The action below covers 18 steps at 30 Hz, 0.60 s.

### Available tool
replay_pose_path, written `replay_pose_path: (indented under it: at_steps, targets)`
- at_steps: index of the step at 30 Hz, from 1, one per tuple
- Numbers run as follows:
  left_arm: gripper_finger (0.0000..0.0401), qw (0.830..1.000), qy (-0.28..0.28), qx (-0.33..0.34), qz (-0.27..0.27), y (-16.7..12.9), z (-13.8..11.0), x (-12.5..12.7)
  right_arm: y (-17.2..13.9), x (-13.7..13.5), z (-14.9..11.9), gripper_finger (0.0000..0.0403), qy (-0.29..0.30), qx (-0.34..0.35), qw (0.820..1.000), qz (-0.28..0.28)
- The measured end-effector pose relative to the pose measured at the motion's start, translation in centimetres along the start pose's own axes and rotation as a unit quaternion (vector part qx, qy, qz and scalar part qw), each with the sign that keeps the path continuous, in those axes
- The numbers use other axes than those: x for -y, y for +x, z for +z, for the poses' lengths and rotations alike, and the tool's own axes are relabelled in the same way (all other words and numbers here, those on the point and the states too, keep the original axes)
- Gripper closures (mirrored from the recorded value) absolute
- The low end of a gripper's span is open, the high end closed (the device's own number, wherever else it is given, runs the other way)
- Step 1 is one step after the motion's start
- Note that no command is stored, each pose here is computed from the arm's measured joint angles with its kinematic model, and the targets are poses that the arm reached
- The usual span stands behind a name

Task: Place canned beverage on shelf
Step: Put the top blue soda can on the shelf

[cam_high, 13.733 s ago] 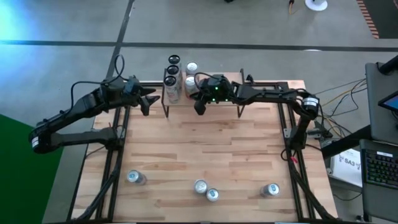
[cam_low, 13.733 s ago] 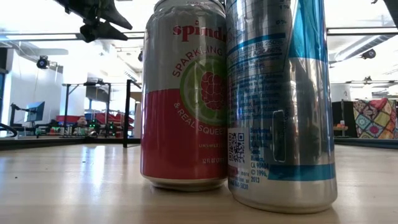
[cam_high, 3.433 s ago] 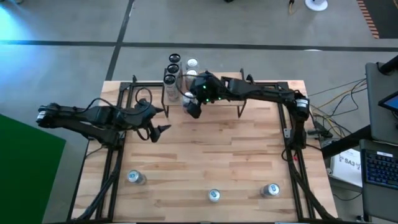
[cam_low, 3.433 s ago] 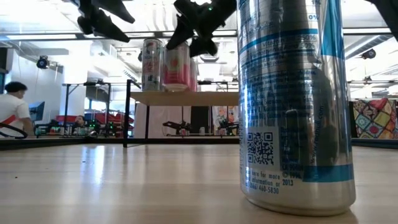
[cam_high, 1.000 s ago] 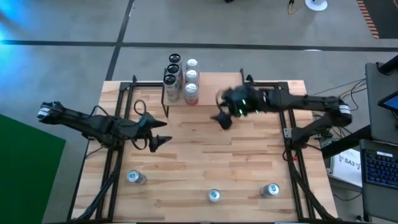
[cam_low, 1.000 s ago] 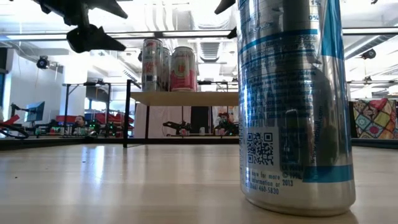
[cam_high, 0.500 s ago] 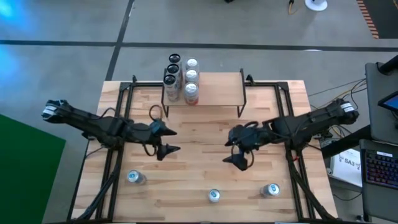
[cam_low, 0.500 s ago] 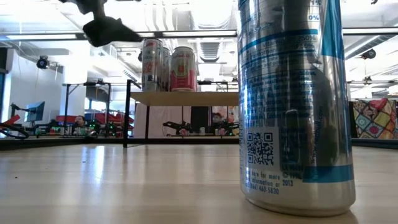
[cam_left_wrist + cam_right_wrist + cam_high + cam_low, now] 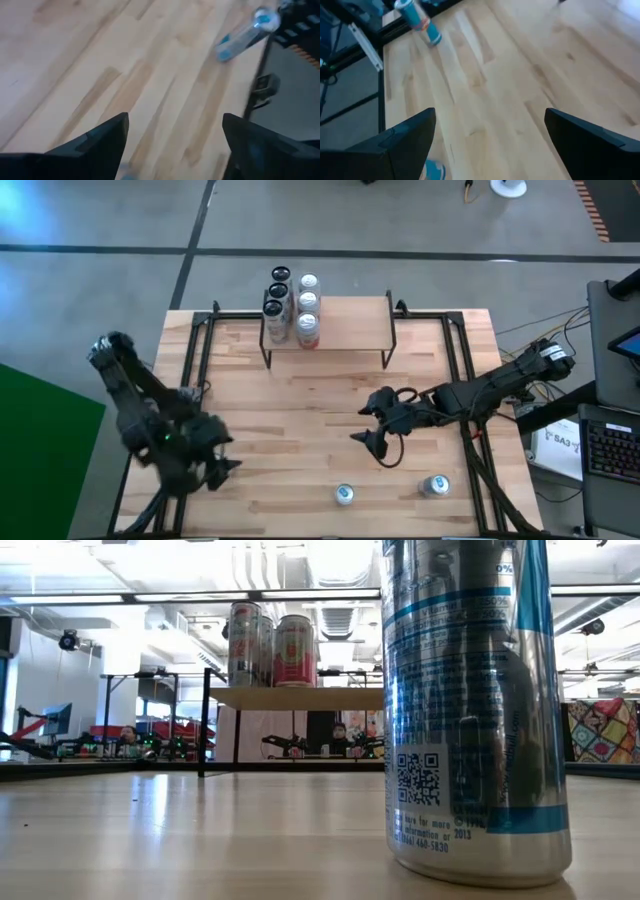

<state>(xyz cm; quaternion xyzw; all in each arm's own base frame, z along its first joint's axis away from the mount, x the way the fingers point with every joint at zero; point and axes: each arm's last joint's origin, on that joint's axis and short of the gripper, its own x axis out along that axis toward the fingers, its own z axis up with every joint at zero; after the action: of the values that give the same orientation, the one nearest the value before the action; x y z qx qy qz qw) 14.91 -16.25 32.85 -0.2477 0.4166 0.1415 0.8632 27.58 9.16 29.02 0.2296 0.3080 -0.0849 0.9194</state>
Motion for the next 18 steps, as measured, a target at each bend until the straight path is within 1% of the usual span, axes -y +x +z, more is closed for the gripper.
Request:
replay_pose_path:
  at_steps: [3, 5, 6, 10, 14, 16, 18]
  targets:
    - [0.0093, 0.998, -0.014, -0.008, 0.056, -0.6, -1.9, 0.0, 0.8, 0.0, -0.4, 0.0039, 0.010, 0.017, 1.000, 0.016]
    - [0.0093, 0.995, -0.041, -0.030, 0.089, -0.6, -2.9, -0.2, 1.1, 0.1, -0.6, 0.0039, 0.028, 0.023, 0.999, 0.020]
    - [0.0093, 0.993, -0.054, -0.040, 0.096, -0.5, -3.4, -0.2, 1.2, 0.1, -0.6, 0.0039, 0.037, 0.025, 0.999, 0.022]
    - [0.0090, 0.989, -0.102, -0.047, 0.101, -0.2, -5.1, -0.4, 1.6, -0.3, -1.1, 0.0039, 0.062, 0.019, 0.998, 0.027]
    - [0.0074, 0.980, -0.150, -0.059, 0.114, -0.2, -6.7, -0.9, 2.3, -0.6, -1.0, 0.0039, 0.084, 0.022, 0.996, 0.022]
    - [0.0061, 0.978, -0.162, -0.062, 0.114, -0.3, -7.6, -1.1, 2.6, -0.9, -0.7, 0.0039, 0.098, 0.029, 0.995, 0.020]
    - [0.0048, 0.978, -0.158, -0.070, 0.115, -0.2, -8.2, -1.3, 3.1, -1.4, -0.5, 0.0039, 0.104, 0.031, 0.994, 0.023]
